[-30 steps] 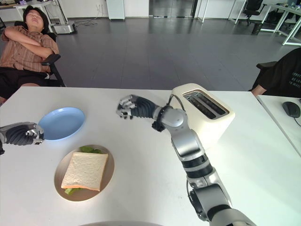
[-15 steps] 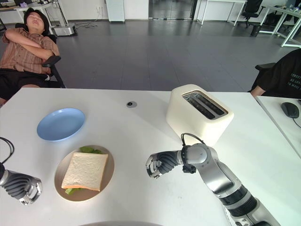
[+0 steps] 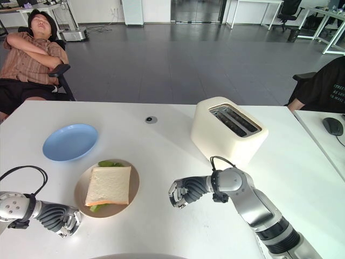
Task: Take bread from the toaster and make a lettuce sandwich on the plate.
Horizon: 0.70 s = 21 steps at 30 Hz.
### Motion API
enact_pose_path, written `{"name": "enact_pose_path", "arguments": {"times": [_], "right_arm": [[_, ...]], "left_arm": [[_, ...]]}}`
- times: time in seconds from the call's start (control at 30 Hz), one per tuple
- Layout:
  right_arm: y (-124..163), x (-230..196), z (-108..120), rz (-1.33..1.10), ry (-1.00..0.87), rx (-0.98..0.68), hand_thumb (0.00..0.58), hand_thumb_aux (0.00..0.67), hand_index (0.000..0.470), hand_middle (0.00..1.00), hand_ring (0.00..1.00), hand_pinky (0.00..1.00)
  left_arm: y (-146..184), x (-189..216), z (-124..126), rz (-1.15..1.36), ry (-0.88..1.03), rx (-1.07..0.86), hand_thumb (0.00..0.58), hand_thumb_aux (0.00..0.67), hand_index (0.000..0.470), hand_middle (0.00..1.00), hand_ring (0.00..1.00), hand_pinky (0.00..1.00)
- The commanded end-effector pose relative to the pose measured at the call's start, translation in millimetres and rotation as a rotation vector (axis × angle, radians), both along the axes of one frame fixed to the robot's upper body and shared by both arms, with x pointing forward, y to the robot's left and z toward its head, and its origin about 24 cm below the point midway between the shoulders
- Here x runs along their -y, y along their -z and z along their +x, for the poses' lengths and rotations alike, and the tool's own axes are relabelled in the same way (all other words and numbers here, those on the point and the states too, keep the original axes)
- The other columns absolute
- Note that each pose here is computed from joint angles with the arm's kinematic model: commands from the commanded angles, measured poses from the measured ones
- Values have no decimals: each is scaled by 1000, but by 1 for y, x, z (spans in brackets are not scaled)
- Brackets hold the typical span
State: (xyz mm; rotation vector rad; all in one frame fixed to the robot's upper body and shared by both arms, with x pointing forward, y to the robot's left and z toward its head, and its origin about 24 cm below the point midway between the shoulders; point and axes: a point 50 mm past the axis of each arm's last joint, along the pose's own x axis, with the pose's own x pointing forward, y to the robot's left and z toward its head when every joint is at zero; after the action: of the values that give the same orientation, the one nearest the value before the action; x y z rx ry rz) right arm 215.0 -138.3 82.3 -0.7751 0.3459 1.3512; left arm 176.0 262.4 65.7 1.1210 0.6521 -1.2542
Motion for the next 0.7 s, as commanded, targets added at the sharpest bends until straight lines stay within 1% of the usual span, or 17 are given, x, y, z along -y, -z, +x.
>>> {"name": "enact_pose_path", "arguments": {"times": [0.03, 0.13, 0.3, 0.43, 0.6, 0.7], "right_arm": [[17, -1, -8, -5, 2, -61, 580, 670, 470, 1000, 1000, 1000], [34, -6, -10, 14, 42, -86, 580, 670, 470, 1000, 1000, 1000], [50, -15, 4, 87, 167, -71, 580, 670, 470, 1000, 1000, 1000], [64, -24, 14, 117, 234, -57, 580, 670, 470, 1000, 1000, 1000], [79, -28, 39, 121, 318, -34, 580, 670, 470, 1000, 1000, 1000], [83, -31, 52, 125, 345, -17, 580, 670, 470, 1000, 1000, 1000]], "left_arm": [[12, 10, 14, -9, 6, 35, 580, 670, 470, 1000, 1000, 1000], [17, 19, 33, -25, 22, 84, 580, 670, 470, 1000, 1000, 1000], [21, 34, 66, -38, 49, 169, 580, 670, 470, 1000, 1000, 1000], [24, 49, 85, -63, 71, 219, 580, 670, 470, 1000, 1000, 1000], [31, 72, 108, -162, 40, 284, 580, 670, 470, 1000, 1000, 1000], [36, 79, 114, -215, 6, 298, 580, 670, 470, 1000, 1000, 1000]]}}
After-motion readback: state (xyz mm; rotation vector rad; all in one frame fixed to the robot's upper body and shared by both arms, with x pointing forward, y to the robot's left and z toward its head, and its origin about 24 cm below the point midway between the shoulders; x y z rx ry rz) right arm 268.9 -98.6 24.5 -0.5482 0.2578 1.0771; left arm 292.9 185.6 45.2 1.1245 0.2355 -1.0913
